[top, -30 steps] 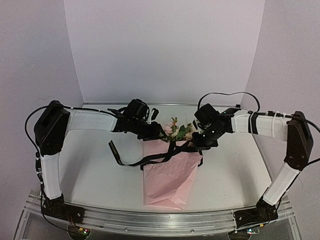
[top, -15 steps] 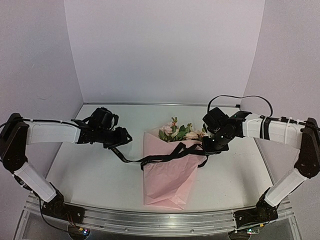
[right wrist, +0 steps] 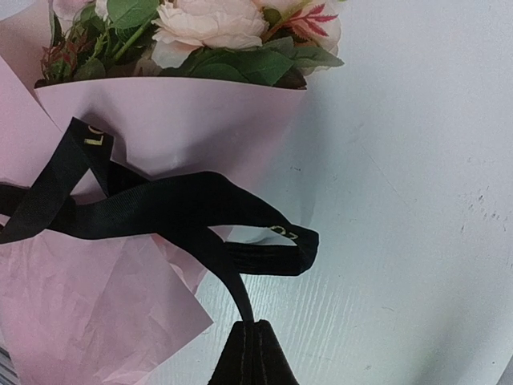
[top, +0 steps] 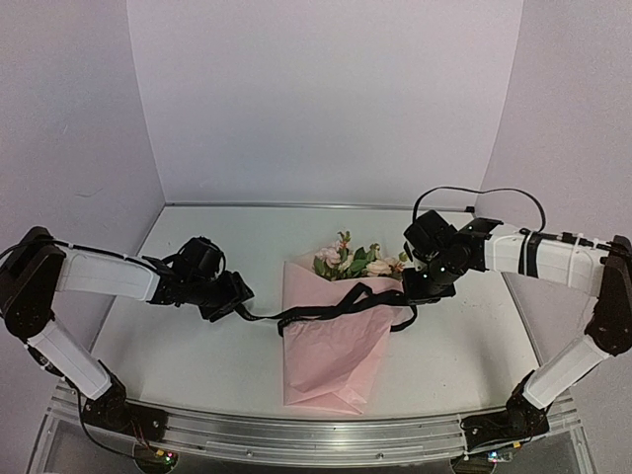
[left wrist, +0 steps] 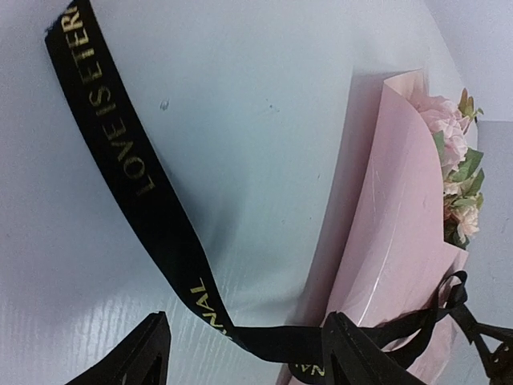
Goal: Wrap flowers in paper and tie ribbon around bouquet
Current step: Cross the ribbon over the folded bouquet.
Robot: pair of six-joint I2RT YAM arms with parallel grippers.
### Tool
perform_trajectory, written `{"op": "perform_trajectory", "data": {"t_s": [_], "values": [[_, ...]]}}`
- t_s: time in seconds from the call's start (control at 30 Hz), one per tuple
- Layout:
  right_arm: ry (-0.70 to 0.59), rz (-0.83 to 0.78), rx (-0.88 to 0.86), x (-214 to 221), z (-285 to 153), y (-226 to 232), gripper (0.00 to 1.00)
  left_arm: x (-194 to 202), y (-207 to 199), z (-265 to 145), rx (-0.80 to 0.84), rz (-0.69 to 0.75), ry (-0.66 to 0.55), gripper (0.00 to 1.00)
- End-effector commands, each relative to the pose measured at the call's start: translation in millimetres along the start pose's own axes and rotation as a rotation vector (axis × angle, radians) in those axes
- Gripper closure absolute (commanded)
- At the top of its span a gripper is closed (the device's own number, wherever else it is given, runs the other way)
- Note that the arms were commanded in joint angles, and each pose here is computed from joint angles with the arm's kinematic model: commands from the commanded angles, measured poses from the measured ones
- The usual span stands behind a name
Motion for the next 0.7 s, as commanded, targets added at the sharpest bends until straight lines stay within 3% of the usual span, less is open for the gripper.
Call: {"op": "perform_trajectory", "data": {"t_s": [0.0,0.4,0.5,0.67], "values": [[-0.028,-0.014,-0.008,-6,-3,1,1.00,14,-14,5,0.116,-0.262,0.053,0.33],[-0.043,0.000,-0.029,-8,0,3,1.00,33,-10,28,0.066,-0.423,0.066,0.38],[-0.047,0.002,-0.034,-8,-2,3,1.00,28,-13,38,0.077,-0.414,0.047,0.50],[-0.051,-0.004,-0.011,-5,-6,-1,1.00,4,-12,42,0.094,-0.381,-0.020,0.83]]}}
Point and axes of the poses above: each gripper's point midway between its finger pads, its own z axis out along the fingers, its own y axis along the line the jaws close on, x = y × z, the point moved 10 cm from there along -z, back along the fingers, and after that the axes turned 12 degrees about -z, right-handed, at the moved point
